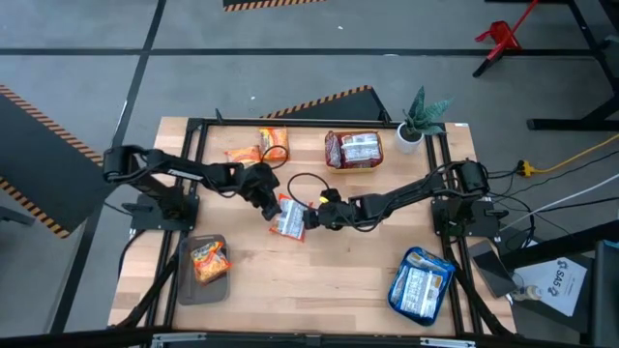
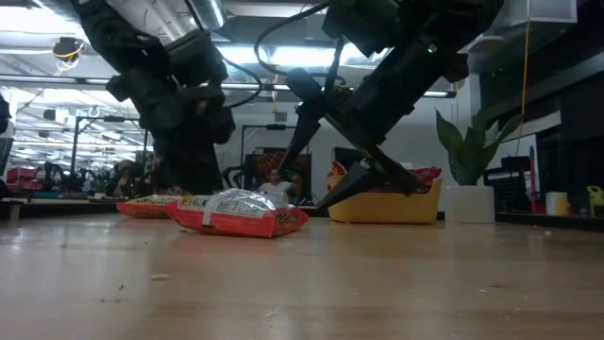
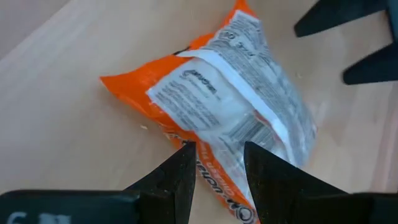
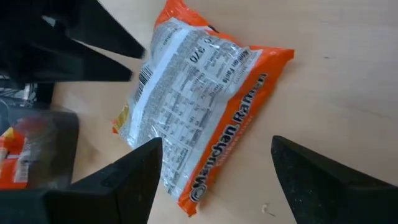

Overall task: Sort Maruchan noodles
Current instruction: Put the orange noodle pack into the black bin

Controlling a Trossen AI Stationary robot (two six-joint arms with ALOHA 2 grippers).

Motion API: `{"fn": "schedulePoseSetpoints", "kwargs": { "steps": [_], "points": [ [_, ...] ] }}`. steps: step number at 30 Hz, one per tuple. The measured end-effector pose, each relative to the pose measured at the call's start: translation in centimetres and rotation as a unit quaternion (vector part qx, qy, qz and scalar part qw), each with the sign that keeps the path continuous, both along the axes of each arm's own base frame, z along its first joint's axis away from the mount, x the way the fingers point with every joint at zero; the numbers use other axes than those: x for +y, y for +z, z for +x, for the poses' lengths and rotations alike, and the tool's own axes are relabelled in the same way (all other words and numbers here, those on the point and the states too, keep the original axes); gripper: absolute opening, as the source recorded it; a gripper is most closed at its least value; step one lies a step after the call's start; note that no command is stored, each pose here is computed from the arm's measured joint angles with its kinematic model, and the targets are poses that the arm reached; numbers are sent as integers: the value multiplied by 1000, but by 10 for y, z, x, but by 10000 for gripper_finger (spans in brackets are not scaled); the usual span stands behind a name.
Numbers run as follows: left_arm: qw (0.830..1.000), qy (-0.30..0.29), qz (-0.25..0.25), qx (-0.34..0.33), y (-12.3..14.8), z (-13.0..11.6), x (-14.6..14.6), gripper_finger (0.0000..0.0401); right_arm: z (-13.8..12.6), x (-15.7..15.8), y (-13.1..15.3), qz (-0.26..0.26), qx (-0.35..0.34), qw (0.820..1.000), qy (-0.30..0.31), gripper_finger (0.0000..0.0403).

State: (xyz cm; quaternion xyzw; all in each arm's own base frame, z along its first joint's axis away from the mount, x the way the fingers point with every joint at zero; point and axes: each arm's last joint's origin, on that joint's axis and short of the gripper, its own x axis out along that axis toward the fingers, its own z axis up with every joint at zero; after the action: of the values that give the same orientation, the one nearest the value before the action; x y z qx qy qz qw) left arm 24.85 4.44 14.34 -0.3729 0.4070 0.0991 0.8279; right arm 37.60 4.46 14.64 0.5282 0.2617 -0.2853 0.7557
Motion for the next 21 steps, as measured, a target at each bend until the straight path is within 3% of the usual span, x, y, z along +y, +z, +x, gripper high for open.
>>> {"fn": "schedulePoseSetpoints", "kwargs": {
  "steps": [17,21],
  "points": [
    [999,-2,-4,47,-23,4,1,130,0,-1,1,-5,-3,1000,-6,286],
    [996,4,3,90,-29,-3,0,130,1,-1,1,-6,-4,1000,-9,286]
  ]
}}
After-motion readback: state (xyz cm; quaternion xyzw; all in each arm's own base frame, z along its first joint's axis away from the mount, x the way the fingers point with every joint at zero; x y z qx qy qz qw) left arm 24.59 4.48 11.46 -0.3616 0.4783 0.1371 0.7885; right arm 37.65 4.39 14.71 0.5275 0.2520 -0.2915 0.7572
